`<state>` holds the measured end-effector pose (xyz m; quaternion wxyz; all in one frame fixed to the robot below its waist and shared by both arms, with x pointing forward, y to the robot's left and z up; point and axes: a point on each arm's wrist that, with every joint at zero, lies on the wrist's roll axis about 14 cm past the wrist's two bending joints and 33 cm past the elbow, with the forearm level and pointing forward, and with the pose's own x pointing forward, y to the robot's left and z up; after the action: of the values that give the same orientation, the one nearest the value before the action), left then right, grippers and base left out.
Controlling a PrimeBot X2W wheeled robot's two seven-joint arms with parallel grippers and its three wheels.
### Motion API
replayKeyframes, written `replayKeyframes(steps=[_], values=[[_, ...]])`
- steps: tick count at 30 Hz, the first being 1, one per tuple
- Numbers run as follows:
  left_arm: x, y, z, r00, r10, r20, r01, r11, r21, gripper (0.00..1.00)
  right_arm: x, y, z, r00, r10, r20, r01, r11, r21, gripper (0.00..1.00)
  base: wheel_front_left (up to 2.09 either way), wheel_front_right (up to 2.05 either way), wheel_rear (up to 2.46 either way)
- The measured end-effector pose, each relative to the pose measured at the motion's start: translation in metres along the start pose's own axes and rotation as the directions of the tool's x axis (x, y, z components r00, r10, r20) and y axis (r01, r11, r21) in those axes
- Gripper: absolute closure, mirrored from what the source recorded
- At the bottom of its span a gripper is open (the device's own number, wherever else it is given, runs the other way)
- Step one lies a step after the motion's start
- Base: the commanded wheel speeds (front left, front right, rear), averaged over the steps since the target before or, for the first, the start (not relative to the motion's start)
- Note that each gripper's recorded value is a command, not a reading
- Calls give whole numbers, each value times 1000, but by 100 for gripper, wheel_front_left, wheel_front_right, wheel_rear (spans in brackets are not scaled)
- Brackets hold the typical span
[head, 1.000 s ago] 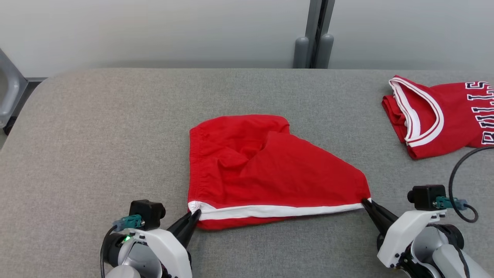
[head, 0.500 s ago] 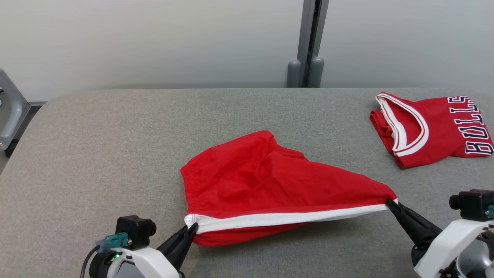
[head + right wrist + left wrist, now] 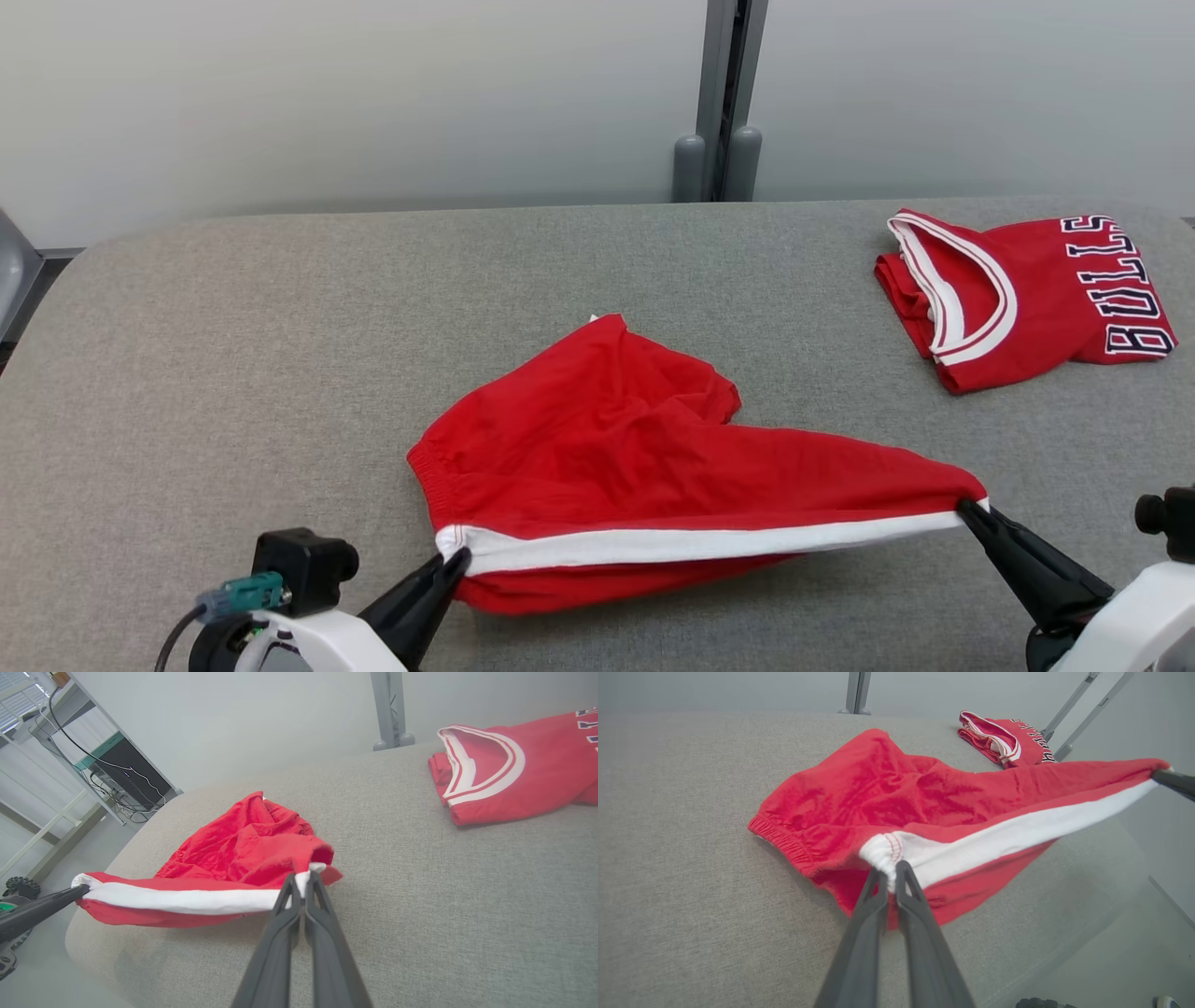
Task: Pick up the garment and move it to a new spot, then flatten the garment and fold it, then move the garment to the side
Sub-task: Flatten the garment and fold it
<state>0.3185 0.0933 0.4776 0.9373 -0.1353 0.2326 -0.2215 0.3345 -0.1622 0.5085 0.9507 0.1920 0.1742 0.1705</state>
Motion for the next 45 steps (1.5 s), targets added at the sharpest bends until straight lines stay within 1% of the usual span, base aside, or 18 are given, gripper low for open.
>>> replayKeyframes(steps=[3,6,10,12,14,19,21,25,28,29,32,33,36,39,41,42,44,45], values=[[7,1,10,1000,-13,22,12,1000,13,100,4,3,1,1000,0,-4,0,1000,-19,100,0,0,0],[18,5,21,999,-26,36,25,999,28,100,16,12,7,1000,29,-1,-30,999,-27,100,0,0,0],[41,19,39,998,-46,39,43,997,69,100,39,19,13,997,71,-13,-72,997,-42,100,0,0,0],[55,28,50,998,-49,41,46,995,86,100,53,27,18,994,111,-8,-111,994,-17,100,0,0,0],[71,39,60,998,-48,39,44,994,104,100,69,22,26,994,114,-6,-114,992,-50,100,0,0,0],[118,66,98,996,-44,79,33,990,134,100,119,21,50,986,160,38,-158,986,-62,100,0,0,0],[139,75,107,996,-44,77,34,990,139,100,141,21,60,982,181,58,-177,982,-68,100,0,0,0],[181,94,130,998,-34,54,23,981,194,100,188,20,81,973,212,90,-203,973,-107,100,0,0,0],[213,100,155,997,-49,59,33,968,250,100,224,23,100,961,248,125,-232,964,-128,100,0,0,0],[213,100,155,997,-49,59,33,968,250,100,224,23,100,961,248,125,-232,964,-128,100,0,0,0],[243,108,176,996,-57,67,35,954,299,100,256,21,123,948,264,180,-236,958,-162,100,0,0,0],[262,113,192,993,-63,95,29,946,324,100,275,18,136,938,270,216,-234,956,-178,100,0,0,0],[285,115,218,984,-79,163,20,942,336,100,298,12,153,926,271,262,-222,954,-202,100,0,0,0],[301,117,240,971,-87,225,5,939,343,100,311,7,179,903,269,336,-196,952,-234,100,0,0,0],[307,116,256,959,-94,268,-4,939,343,100,312,6,207,867,271,419,-176,952,-252,100,0,0,0],[308,113,268,948,-104,302,-8,937,348,100,310,7,224,839,276,468,-160,949,-272,100,0,0,0],[304,105,296,914,-130,384,-13,937,349,100,303,12,260,771,292,566,-138,944,-299,100,0,0,0],[301,101,308,896,-141,420,-14,938,346,100,299,15,273,745,298,596,-128,942,-311,100,0,0,0]])
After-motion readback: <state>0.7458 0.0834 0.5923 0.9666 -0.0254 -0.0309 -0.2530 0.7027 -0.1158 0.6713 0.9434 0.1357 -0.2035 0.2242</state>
